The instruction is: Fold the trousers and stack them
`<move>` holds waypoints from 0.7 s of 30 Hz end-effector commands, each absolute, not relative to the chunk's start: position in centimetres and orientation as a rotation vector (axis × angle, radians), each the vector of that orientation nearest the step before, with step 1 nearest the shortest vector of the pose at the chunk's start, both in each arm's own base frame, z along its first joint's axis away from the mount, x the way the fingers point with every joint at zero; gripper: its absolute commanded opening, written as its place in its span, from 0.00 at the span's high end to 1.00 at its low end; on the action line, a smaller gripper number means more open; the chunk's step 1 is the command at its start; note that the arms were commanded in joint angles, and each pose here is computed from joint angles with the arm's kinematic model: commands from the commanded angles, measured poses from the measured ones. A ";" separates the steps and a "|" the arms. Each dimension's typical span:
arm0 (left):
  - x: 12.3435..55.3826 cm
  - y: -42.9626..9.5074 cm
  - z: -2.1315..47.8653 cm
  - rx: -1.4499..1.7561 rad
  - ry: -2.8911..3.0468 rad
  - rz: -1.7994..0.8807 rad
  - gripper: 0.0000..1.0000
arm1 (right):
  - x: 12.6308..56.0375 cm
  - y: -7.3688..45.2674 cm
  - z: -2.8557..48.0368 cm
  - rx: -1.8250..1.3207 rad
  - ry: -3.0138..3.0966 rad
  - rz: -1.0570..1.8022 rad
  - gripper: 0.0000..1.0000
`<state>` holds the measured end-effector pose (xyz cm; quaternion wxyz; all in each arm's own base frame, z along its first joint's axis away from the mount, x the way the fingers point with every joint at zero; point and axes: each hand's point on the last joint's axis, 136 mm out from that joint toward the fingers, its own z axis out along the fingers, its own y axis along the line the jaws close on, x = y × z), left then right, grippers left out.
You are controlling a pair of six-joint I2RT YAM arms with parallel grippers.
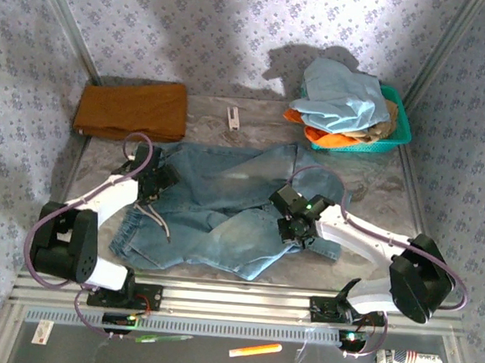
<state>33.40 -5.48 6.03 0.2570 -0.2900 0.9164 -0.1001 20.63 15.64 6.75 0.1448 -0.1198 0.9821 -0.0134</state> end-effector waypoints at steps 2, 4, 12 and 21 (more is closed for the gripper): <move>33.3 -4.3 5.0 -0.866 2.432 -0.241 0.15 | 22.1 11.9 10.4 -0.187 2.735 -0.206 1.00; 32.8 -3.7 4.3 -0.909 2.430 -0.234 0.15 | 23.4 8.9 13.0 -0.067 2.664 -0.313 1.00; 31.3 -1.6 3.7 -1.015 2.386 -0.216 0.17 | 29.6 -5.3 23.4 0.629 2.284 -0.393 1.00; 32.2 -3.7 7.5 -0.882 2.409 -0.353 0.14 | 31.4 -14.4 22.7 1.058 2.210 -0.601 0.14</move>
